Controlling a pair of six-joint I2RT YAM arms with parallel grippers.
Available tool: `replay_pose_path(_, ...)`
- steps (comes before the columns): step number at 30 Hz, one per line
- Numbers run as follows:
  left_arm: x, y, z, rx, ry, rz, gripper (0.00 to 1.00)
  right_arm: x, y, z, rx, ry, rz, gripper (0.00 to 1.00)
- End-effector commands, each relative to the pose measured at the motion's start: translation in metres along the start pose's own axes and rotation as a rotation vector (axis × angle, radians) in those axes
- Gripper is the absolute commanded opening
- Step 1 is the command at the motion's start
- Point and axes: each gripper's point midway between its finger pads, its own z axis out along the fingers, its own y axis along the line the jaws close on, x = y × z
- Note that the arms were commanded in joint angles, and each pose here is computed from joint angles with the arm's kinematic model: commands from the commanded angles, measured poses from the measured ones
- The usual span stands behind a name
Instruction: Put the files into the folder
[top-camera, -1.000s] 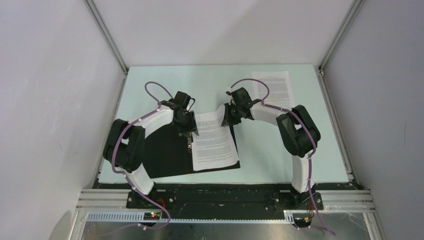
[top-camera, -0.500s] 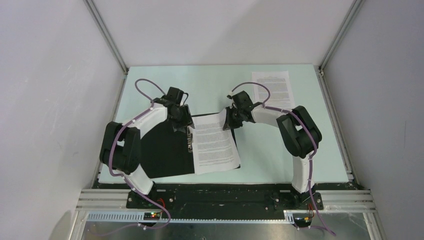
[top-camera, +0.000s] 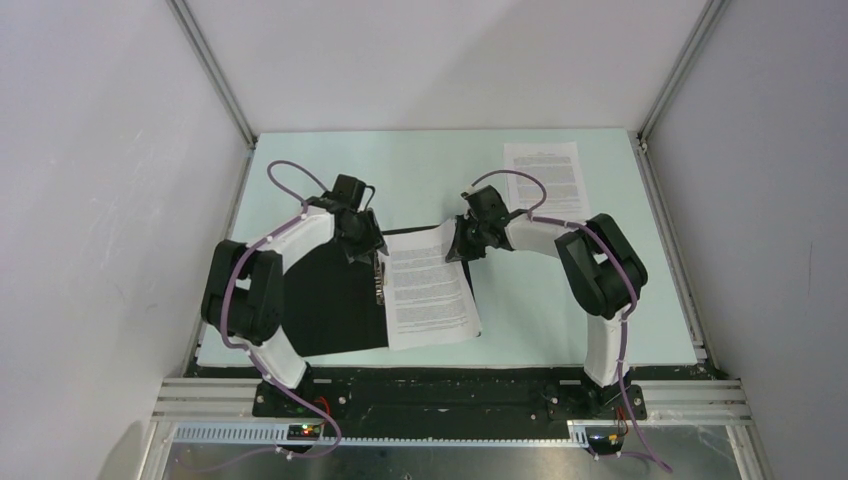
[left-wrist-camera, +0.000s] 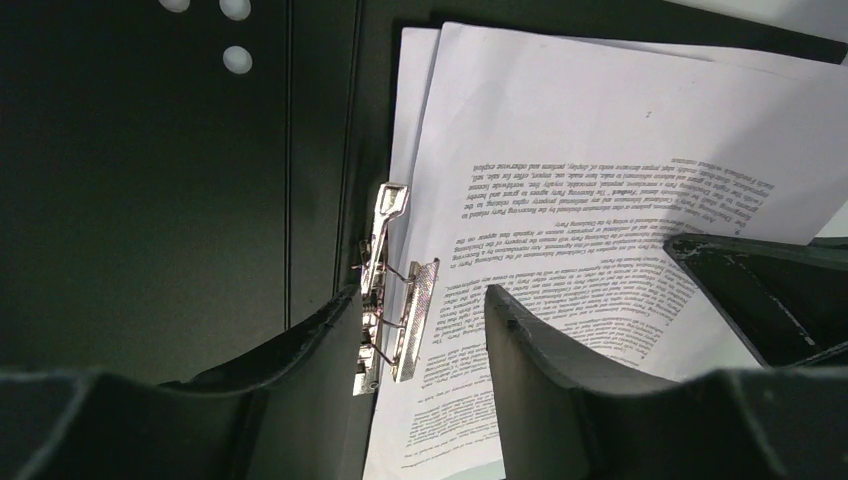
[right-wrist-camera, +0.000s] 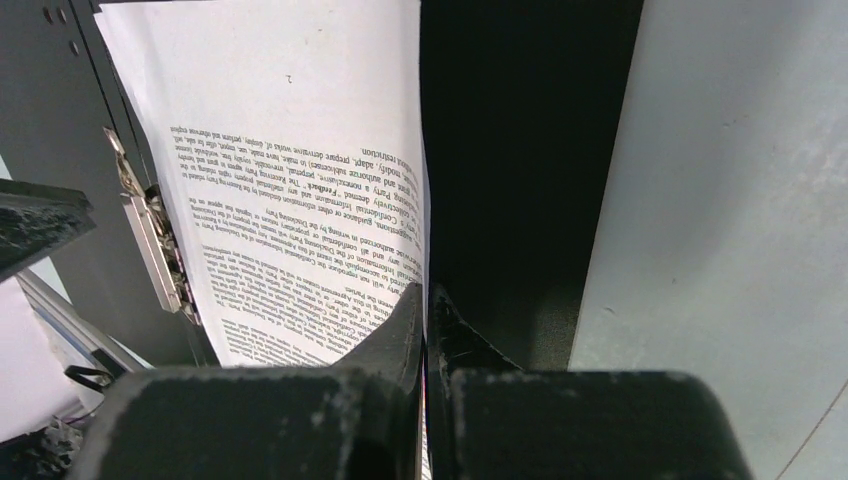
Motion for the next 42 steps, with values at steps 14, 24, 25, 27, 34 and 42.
replay_pose_path(14, 0.008, 0.002, 0.013, 0.015, 0.024, -0.021, 0.52, -0.018, 0.010, -0.012, -0.002, -0.107, 0.107, 0.00)
replay_pose_path(24, 0.010, 0.003, 0.016, 0.015, 0.035, -0.010, 0.51, -0.010, 0.014, -0.003, -0.046, -0.068, 0.059, 0.00)
replay_pose_path(25, 0.009, 0.002, 0.017, 0.016, 0.036, -0.010, 0.51, -0.009, 0.014, -0.003, -0.043, -0.068, 0.057, 0.00)
replay_pose_path(27, 0.008, 0.001, 0.017, 0.019, 0.036, -0.006, 0.51, -0.008, 0.010, -0.004, -0.021, -0.067, 0.055, 0.07)
replay_pose_path(34, 0.002, -0.005, 0.016, 0.033, 0.030, 0.006, 0.52, -0.014, 0.001, -0.018, 0.045, -0.098, 0.053, 0.71)
replay_pose_path(42, -0.024, -0.019, 0.016, 0.067, 0.000, 0.026, 0.53, -0.025, -0.026, -0.027, 0.142, -0.134, 0.103, 0.88)
